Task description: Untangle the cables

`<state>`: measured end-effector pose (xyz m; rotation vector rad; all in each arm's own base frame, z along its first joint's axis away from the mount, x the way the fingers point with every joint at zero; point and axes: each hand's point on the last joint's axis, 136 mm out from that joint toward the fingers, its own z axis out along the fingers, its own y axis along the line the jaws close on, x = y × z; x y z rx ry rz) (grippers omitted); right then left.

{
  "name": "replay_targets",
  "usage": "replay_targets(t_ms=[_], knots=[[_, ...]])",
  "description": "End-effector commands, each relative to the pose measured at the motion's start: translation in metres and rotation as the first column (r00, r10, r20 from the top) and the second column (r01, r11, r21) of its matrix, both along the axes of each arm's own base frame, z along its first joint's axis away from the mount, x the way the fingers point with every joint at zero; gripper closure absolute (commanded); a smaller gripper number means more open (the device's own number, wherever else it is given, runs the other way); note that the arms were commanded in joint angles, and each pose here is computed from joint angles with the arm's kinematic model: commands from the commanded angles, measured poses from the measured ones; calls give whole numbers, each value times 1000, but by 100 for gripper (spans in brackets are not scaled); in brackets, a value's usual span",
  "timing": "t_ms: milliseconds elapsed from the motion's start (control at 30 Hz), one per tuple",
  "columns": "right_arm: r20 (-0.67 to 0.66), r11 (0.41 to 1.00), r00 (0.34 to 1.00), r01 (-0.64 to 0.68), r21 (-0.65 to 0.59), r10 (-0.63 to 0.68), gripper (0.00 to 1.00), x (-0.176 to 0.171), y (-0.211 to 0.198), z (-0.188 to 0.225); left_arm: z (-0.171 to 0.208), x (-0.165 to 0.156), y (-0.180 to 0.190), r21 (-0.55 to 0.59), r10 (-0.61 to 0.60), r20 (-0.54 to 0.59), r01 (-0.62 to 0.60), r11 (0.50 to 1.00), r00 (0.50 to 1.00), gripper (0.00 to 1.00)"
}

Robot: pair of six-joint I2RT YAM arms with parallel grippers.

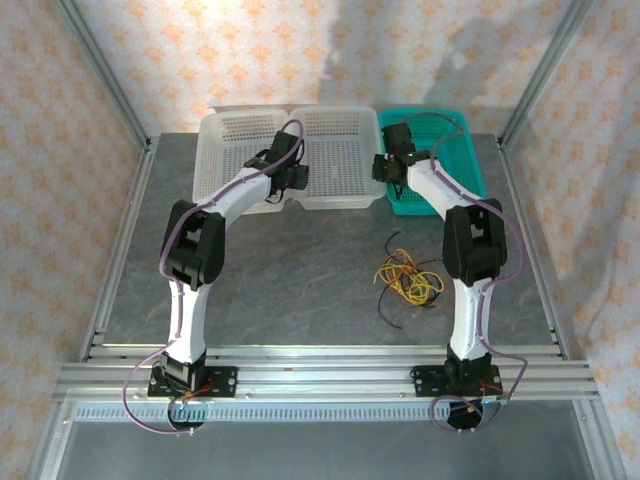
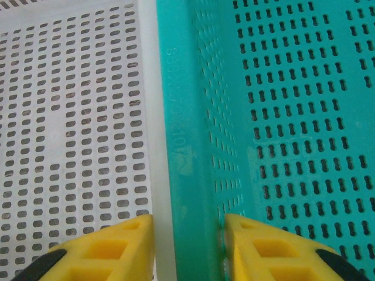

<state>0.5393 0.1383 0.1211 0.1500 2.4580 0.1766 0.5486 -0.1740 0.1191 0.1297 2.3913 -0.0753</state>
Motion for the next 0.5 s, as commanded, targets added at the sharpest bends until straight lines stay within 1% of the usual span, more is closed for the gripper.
replay_targets(t_ms=[0, 67, 167, 200, 233, 300, 400, 433, 467], knots=[[4, 1000, 1000, 19, -5, -19, 63, 5, 0, 4, 14, 8, 0, 5, -10, 21, 9, 1000, 1000, 45], [13, 1000, 1000, 21, -12, -20, 58, 6, -1, 10, 22, 8, 0, -6, -2, 31, 2, 1000, 1000, 38], [43, 999, 999, 30, -17, -29, 46, 7, -5, 27, 38, 6, 1, -26, 11, 52, -10, 1000, 999, 22], [60, 999, 998, 37, -18, -36, 42, 7, -6, 35, 46, 5, 2, -30, 20, 60, -18, 999, 998, 15], [78, 999, 996, 40, -15, -39, 39, 6, -7, 44, 55, 3, 4, -34, 27, 75, -25, 999, 997, 9], [109, 999, 993, 42, -8, -41, 36, 3, -8, 60, 73, -2, 5, -50, 38, 103, -33, 998, 994, 1], [160, 1000, 987, 28, 8, -29, 35, -8, -10, 82, 96, -16, 6, -74, 54, 153, -43, 996, 987, 1], [177, 1000, 984, 19, 19, -22, 35, -13, -9, 88, 98, -22, 5, -77, 59, 160, -47, 996, 985, 1], [187, 1000, 982, 13, 29, -18, 35, -18, -9, 92, 112, -29, 5, -92, 61, 188, -44, 995, 980, 1]])
